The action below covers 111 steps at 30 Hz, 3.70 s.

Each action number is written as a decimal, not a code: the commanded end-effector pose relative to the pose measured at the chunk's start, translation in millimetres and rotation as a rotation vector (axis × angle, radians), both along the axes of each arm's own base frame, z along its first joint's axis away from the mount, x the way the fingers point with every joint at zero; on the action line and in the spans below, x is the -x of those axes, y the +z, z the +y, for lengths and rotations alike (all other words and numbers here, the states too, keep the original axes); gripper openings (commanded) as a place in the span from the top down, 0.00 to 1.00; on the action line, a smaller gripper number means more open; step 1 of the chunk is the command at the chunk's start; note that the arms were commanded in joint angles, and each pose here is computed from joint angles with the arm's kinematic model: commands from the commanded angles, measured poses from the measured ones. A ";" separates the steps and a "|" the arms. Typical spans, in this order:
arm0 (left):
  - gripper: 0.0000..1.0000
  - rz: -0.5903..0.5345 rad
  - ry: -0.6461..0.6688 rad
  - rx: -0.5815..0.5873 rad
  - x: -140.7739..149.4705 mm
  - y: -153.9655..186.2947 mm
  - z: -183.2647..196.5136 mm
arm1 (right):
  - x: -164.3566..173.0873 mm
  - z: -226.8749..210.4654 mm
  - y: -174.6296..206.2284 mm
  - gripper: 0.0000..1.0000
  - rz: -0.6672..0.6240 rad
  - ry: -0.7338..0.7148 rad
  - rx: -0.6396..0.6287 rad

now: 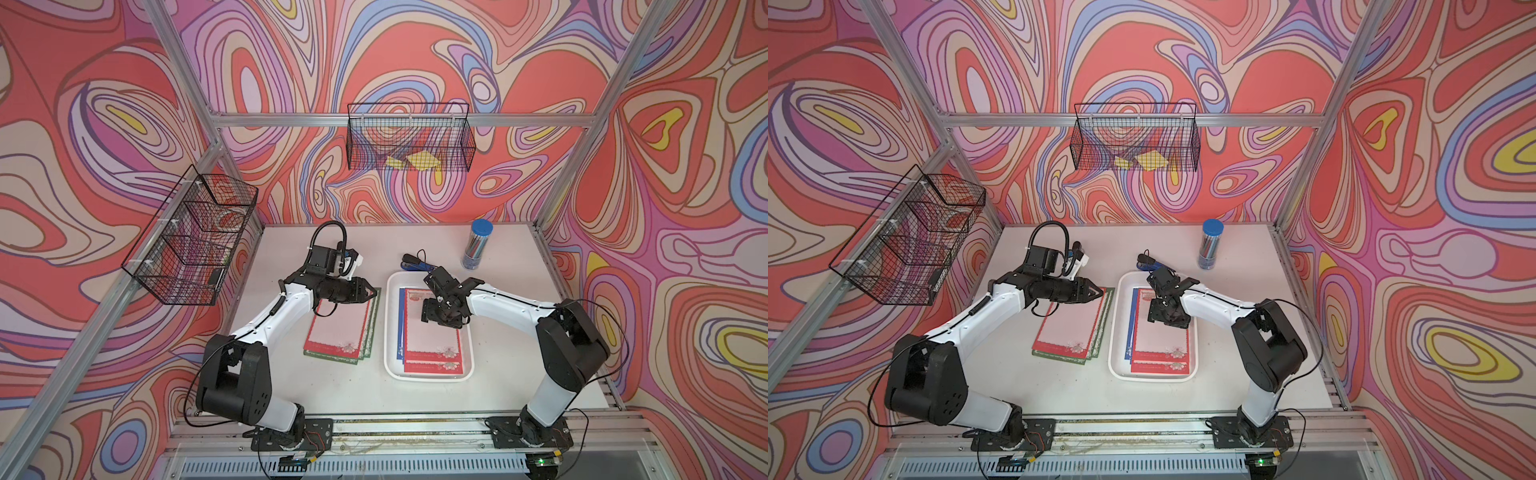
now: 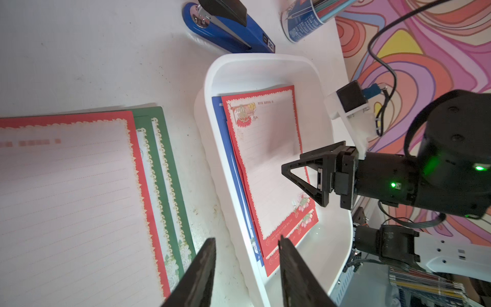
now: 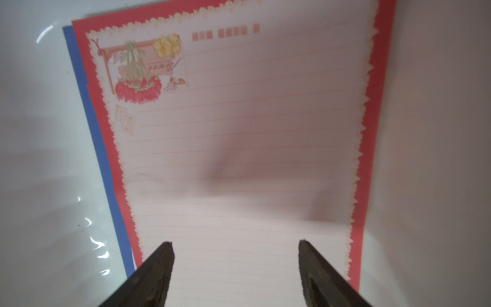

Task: Take out the stationery paper from the storage box
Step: Pick up the stationery paper from the storage box.

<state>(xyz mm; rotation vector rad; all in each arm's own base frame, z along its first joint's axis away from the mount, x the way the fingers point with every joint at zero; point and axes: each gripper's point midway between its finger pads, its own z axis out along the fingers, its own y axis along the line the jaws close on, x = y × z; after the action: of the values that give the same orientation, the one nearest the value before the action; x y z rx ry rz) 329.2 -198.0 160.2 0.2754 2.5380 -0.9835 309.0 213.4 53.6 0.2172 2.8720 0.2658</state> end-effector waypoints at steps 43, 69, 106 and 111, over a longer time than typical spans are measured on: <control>0.59 0.333 0.068 -0.331 11.4 -101.7 -114.0 | -21.9 -93.1 70.2 0.22 -0.205 -0.065 0.109; 0.56 0.360 0.061 -0.382 8.6 -126.9 -116.6 | -16.1 -89.6 68.1 0.22 -0.193 -0.067 0.072; 0.65 0.367 0.059 -0.245 7.4 -112.5 -137.3 | -17.1 -86.4 75.0 0.22 -0.201 -0.065 0.053; 0.69 0.392 0.058 -0.223 9.5 -120.6 -141.1 | -17.0 -84.8 75.0 0.22 -0.199 -0.063 0.043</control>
<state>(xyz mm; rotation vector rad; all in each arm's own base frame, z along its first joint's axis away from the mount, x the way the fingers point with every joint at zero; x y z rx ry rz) 322.4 -334.3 39.5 0.1034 2.9973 -0.7499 323.6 127.2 116.7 0.2477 2.6962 0.1658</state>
